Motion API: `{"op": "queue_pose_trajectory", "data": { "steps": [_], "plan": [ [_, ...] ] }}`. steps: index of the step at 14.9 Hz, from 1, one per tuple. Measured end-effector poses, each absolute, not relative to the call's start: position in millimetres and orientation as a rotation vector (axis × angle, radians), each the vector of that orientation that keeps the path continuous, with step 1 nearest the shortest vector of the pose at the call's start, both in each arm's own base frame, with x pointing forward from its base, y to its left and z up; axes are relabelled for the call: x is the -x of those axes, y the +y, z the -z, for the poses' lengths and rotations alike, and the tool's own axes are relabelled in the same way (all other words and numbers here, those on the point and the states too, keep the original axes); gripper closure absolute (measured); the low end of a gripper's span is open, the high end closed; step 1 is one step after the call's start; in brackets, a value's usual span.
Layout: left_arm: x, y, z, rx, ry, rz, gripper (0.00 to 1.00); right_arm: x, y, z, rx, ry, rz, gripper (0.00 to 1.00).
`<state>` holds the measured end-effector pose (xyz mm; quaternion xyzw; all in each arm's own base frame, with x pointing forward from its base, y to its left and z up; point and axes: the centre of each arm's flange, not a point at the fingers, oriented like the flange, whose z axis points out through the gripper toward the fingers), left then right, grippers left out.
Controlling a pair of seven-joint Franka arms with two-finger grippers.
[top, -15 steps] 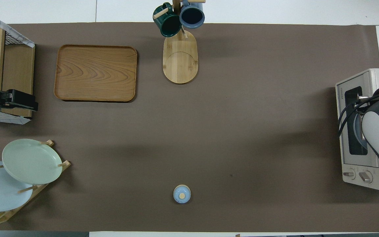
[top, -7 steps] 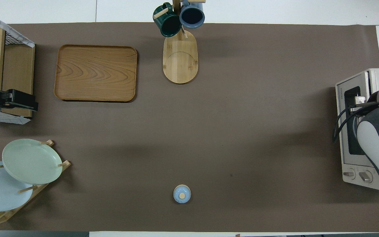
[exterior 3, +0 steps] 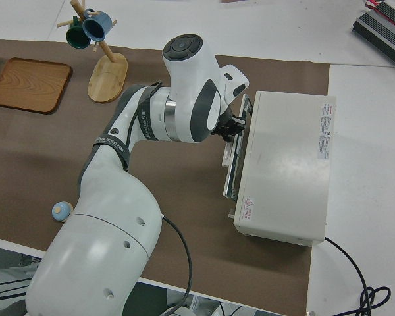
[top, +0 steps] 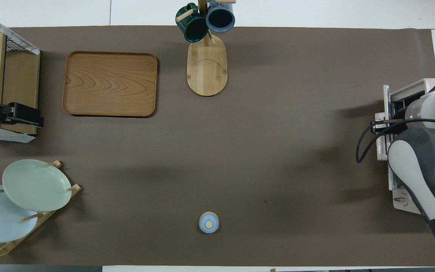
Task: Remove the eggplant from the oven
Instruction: 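Reach into the oven and grasp the light blue plate with the right gripper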
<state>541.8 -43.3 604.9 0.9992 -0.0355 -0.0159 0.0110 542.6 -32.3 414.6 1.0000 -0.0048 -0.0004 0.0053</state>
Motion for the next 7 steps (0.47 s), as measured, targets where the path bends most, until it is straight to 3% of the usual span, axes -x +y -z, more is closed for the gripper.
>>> {"op": "queue_pose_trajectory", "data": {
  "steps": [7],
  "plan": [
    [-542,-43,-605,-3.117,-0.111,0.050,0.00,-552,8,-333,-3.135,-0.015,-0.021,0.99]
  ]
}}
